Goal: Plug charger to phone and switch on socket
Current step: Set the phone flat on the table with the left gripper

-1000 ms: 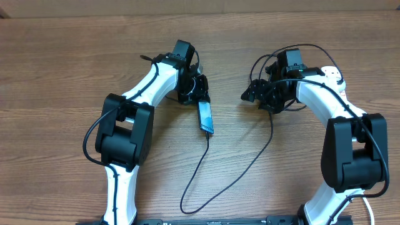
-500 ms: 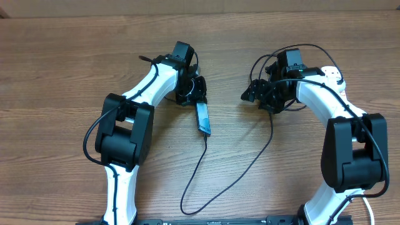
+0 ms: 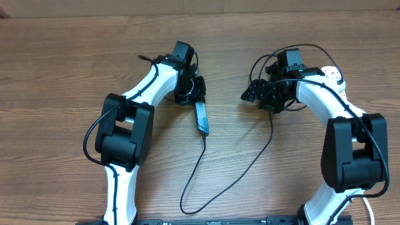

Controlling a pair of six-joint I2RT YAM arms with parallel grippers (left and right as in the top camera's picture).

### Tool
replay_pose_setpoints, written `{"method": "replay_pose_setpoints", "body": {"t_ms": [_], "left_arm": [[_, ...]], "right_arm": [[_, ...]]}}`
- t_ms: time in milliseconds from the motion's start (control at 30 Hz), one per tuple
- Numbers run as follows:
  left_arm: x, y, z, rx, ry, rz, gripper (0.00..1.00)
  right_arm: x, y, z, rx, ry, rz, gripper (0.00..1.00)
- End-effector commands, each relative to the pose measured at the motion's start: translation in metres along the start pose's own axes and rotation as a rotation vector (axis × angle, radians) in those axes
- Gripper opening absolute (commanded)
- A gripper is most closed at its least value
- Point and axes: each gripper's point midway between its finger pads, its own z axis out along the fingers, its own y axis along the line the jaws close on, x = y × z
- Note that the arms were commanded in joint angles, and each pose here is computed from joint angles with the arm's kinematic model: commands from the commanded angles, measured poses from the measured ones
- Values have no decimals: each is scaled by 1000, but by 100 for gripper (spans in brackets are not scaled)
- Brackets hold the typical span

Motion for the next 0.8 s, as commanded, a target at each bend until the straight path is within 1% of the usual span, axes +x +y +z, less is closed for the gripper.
{"method": "replay_pose_setpoints", "body": {"t_ms": [0, 267, 767], "left_arm": [[4, -5, 5, 3, 12, 35, 4], [4, -6, 5, 8, 10, 87, 4], [5, -11, 7, 12, 6, 104, 4]], "right_arm": [[-3, 3, -5, 3, -19, -15, 72], [-3, 3, -5, 2, -19, -15, 72], [-3, 3, -5, 2, -19, -15, 72]]}}
